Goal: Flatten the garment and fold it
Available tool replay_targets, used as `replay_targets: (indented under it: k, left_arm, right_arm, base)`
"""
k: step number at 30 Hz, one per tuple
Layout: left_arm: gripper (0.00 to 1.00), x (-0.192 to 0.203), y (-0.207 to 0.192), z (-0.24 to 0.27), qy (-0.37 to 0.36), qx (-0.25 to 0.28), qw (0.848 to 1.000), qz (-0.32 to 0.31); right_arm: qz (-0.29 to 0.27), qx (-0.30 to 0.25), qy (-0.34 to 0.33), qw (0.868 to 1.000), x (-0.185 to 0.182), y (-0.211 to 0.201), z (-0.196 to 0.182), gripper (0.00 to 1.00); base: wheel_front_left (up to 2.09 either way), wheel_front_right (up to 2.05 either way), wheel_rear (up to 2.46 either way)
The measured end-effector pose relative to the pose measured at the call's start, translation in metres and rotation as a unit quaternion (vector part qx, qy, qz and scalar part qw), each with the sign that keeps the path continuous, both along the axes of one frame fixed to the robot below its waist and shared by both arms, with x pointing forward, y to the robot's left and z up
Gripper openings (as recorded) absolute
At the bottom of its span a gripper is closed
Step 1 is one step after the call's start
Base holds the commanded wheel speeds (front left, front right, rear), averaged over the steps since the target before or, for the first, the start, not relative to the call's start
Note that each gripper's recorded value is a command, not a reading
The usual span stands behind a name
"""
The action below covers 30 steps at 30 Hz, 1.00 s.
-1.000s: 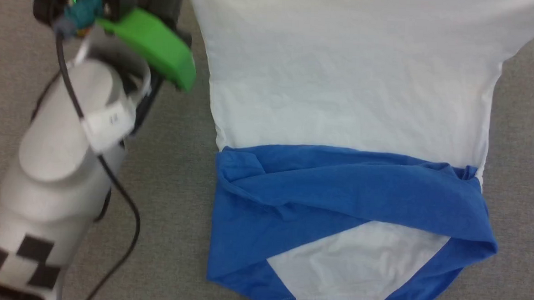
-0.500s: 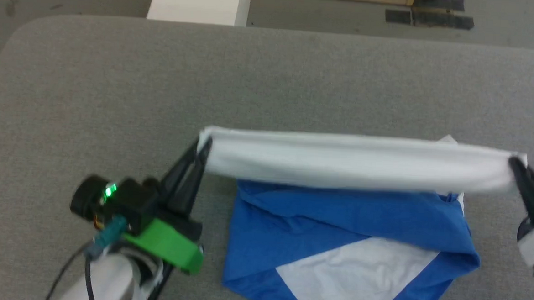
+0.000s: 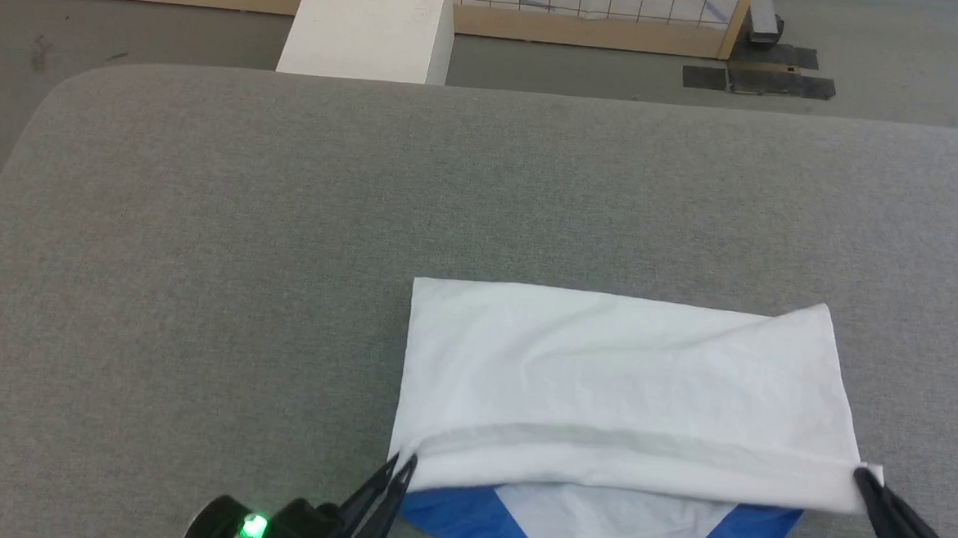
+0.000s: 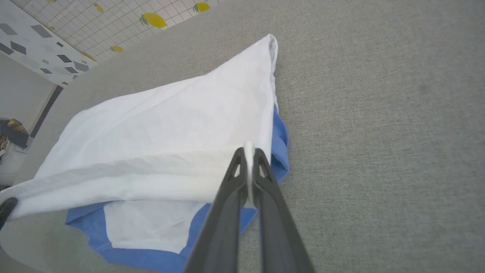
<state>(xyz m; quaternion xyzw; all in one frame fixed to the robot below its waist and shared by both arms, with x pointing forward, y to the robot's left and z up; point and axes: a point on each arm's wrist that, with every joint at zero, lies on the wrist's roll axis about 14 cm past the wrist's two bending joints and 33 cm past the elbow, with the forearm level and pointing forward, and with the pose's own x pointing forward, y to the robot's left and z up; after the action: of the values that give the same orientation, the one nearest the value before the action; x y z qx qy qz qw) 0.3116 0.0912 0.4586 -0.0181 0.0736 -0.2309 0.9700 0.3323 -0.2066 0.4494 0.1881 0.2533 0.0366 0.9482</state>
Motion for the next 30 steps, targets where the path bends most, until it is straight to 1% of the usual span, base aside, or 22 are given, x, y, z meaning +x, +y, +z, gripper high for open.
replay_targets:
  k: [7, 12, 13, 14, 15, 16, 19, 21, 23, 25, 27, 30]
  left_arm:
    - [0.00, -0.023, 0.002, -0.036, 0.053, 0.024, 0.998, -0.021]
    - [0.00, -0.033, 0.007, -0.049, 0.074, 0.036, 0.996, -0.018]
    - [0.19, -0.033, 0.009, -0.050, 0.078, 0.032, 0.996, -0.012]
    - [0.40, -0.032, 0.010, -0.049, 0.079, 0.025, 0.997, -0.004]
    - [0.88, -0.031, 0.011, -0.047, 0.079, 0.014, 0.997, 0.007]
    - [1.00, -0.027, 0.012, -0.042, 0.074, 0.003, 0.997, 0.019]
    - [1.00, -0.015, 0.018, -0.024, 0.052, -0.028, 0.997, 0.054]
    - [1.00, -0.004, 0.028, -0.005, 0.031, -0.062, 0.993, 0.092]
    - [1.00, 0.009, 0.044, 0.021, -0.003, -0.108, 0.984, 0.142]
    - [1.00, 0.020, 0.060, 0.049, -0.044, -0.137, 0.973, 0.179]
    - [1.00, 0.028, 0.074, 0.077, -0.095, -0.143, 0.964, 0.205]
    - [1.00, 0.032, 0.083, 0.110, -0.157, -0.129, 0.953, 0.224]
  right_arm:
    - [0.007, 0.000, 0.039, 0.999, -0.024, 0.004, -0.023, 0.00]
    - [0.023, -0.009, 0.057, 0.998, -0.036, 0.007, -0.032, 0.00]
    - [0.025, -0.007, 0.063, 0.998, -0.039, 0.008, -0.034, 0.05]
    - [0.028, -0.007, 0.065, 0.997, -0.041, 0.009, -0.035, 0.40]
    - [0.028, -0.008, 0.065, 0.997, -0.041, 0.008, -0.034, 1.00]
    - [0.027, -0.007, 0.061, 0.998, -0.041, 0.008, -0.033, 1.00]
    - [0.027, -0.010, 0.043, 0.999, -0.036, 0.004, -0.022, 1.00]
    - [0.021, -0.008, 0.028, 0.999, -0.032, 0.000, -0.012, 1.00]
    - [0.016, -0.010, 0.008, 1.000, -0.027, -0.005, 0.001, 1.00]
    - [0.007, -0.019, -0.011, 1.000, -0.020, -0.013, 0.013, 1.00]
    - [-0.005, -0.034, -0.030, 0.999, -0.009, -0.024, 0.024, 1.00]
    - [-0.004, -0.063, -0.033, 0.997, 0.004, -0.030, 0.028, 1.00]
  base:
    - [0.00, 0.00, 0.00]
    - [0.00, 0.00, 0.00]
    - [0.00, 0.00, 0.00]
    - [0.00, 0.00, 0.00]
    - [0.00, 0.00, 0.00]
    - [0.00, 0.00, 0.00]
    - [0.00, 0.00, 0.00]
    - [0.00, 0.00, 0.00]
    - [0.00, 0.00, 0.00]
    - [0.00, 0.00, 0.00]
    - [0.00, 0.00, 0.00]
    - [0.00, 0.00, 0.00]
